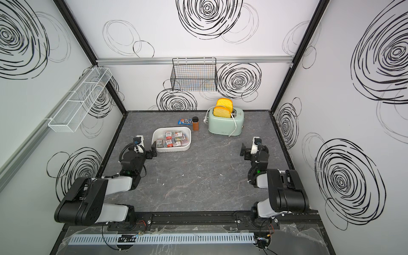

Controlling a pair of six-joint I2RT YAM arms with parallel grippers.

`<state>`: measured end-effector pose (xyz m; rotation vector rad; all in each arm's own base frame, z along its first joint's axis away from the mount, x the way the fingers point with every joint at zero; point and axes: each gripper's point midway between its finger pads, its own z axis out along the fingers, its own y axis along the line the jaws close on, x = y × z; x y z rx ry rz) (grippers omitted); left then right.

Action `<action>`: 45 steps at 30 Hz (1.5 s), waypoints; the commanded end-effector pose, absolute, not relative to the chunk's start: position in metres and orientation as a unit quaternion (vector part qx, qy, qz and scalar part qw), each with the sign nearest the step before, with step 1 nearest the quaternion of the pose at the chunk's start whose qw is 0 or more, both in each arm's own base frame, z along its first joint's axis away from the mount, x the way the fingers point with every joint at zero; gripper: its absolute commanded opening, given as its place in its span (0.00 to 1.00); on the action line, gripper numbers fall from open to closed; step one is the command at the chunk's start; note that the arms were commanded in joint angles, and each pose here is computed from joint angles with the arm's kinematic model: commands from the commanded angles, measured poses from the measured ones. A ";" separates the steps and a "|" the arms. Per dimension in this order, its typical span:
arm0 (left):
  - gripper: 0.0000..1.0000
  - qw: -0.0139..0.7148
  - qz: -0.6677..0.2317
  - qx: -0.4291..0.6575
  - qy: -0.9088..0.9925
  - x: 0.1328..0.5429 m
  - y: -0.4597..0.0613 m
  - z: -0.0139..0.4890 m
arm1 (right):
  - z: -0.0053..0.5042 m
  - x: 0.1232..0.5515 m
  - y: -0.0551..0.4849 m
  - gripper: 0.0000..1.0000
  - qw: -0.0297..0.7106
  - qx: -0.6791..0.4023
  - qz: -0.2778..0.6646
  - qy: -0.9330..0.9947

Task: Take the paper clips out of the storage box
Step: Pick up the boxed paper clips from the storage box.

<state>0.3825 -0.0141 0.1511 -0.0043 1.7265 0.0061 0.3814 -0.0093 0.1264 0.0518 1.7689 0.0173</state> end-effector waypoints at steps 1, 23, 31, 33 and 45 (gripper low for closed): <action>0.98 0.637 0.008 -0.003 0.771 0.395 -0.017 0.172 | 0.143 0.389 -0.020 0.99 0.618 0.055 -0.002 0.784; 0.99 0.511 -0.078 -0.021 0.856 0.423 -0.111 0.216 | 0.189 0.417 0.090 0.99 0.431 0.052 0.198 0.879; 0.98 0.411 -0.060 -0.074 0.907 0.455 -0.118 0.180 | 0.204 0.402 0.136 0.99 0.411 -0.016 0.202 0.889; 0.99 0.398 -0.057 -0.087 0.912 0.462 -0.114 0.172 | 0.204 0.400 0.139 0.99 0.408 -0.020 0.206 0.889; 0.99 0.334 -0.029 -0.115 0.935 0.492 -0.105 0.115 | 0.201 0.402 0.145 0.99 0.400 -0.033 0.204 0.893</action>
